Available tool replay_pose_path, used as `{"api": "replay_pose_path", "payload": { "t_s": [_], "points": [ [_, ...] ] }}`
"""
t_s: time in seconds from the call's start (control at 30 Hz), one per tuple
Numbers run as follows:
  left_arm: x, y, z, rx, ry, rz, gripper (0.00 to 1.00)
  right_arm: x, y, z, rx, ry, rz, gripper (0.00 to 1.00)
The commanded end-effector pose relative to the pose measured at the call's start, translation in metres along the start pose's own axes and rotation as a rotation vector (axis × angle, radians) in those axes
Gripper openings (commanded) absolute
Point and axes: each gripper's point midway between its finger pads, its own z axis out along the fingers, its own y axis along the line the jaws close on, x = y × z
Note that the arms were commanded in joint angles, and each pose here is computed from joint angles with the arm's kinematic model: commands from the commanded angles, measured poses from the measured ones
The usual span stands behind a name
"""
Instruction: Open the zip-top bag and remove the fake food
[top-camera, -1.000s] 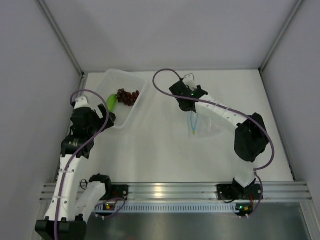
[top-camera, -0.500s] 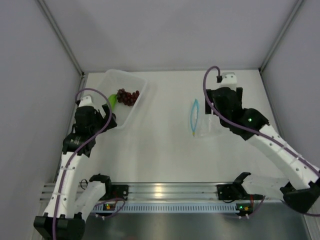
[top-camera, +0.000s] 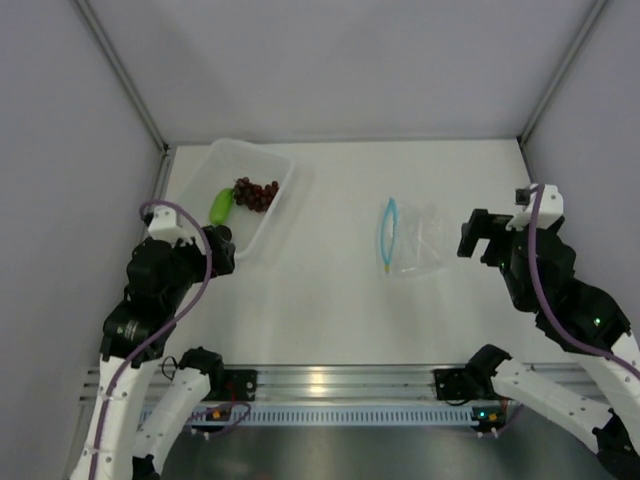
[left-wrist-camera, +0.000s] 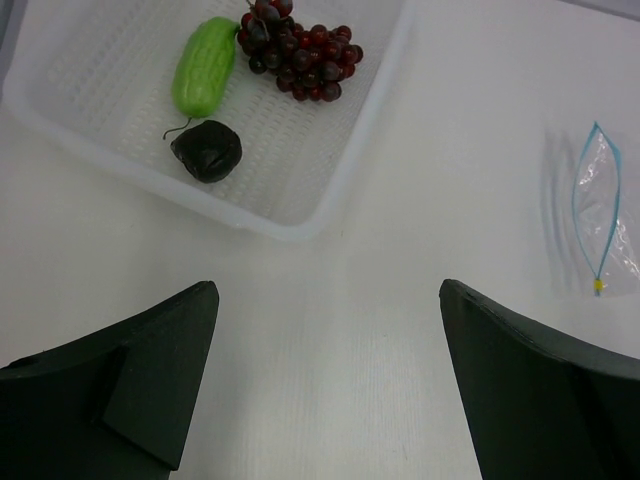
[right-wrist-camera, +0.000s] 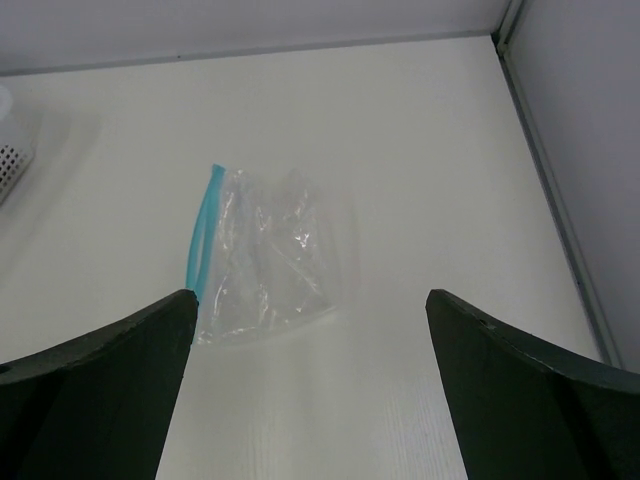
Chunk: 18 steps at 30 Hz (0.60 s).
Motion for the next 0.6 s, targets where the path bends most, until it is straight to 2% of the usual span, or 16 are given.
{"api": "replay_pose_path", "payload": {
  "t_s": [0.0, 0.17, 0.3, 0.57],
  "points": [
    [-0.019, -0.004, -0.033, 0.035, -0.102, 0.027, 0.98, 0.015, -0.022, -0.014, 0.027, 0.023, -0.039, 0.99],
    [-0.031, -0.001, -0.062, 0.045, -0.159, 0.073, 0.98, 0.024, -0.039, -0.026, 0.044, 0.003, -0.029, 0.99],
    [-0.023, -0.002, -0.072, 0.070, -0.140, 0.086, 0.98, 0.032, -0.046, -0.031, 0.050, 0.013, -0.031, 1.00],
    [-0.024, 0.006, -0.085, 0.055, -0.200, 0.073, 0.98, 0.040, -0.052, -0.038, 0.037, 0.000, 0.006, 0.99]
  ]
}}
